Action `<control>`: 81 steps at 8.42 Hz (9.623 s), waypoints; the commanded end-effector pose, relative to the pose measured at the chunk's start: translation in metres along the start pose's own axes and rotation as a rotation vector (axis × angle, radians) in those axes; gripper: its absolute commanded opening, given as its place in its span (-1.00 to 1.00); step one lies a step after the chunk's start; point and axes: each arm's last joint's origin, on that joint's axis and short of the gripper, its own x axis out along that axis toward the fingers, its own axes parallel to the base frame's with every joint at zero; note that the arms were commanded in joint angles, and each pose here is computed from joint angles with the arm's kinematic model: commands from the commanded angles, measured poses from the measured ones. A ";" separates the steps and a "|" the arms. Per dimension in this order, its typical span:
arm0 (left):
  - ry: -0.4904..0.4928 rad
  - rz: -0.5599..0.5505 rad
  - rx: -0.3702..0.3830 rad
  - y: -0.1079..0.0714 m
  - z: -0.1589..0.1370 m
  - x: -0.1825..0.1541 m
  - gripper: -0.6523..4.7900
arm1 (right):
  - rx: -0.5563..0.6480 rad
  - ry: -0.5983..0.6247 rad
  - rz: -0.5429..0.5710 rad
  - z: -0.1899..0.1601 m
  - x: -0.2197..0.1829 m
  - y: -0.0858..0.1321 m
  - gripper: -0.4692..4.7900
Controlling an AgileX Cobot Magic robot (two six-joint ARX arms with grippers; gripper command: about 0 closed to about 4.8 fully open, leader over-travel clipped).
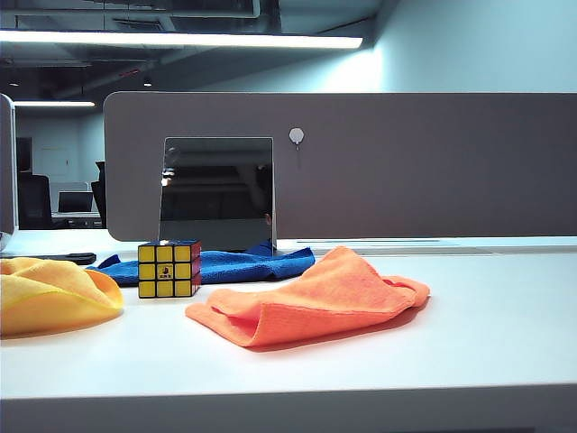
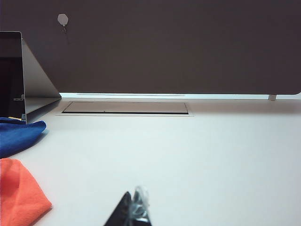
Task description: Pick up a rag that is the same color as the top surface of the Rubik's Cube and cover the cube with it.
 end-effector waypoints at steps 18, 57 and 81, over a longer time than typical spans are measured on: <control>0.004 -0.246 -0.055 -0.008 0.017 -0.005 -0.78 | -0.108 -0.100 0.179 0.065 -0.015 0.006 -0.84; 0.399 -0.295 -0.194 0.018 0.038 0.254 0.17 | -0.027 0.543 0.802 0.081 0.219 0.155 -0.84; 0.574 -0.259 -0.251 0.011 -0.058 0.313 -0.78 | -0.027 0.545 0.801 0.081 0.219 0.155 -0.84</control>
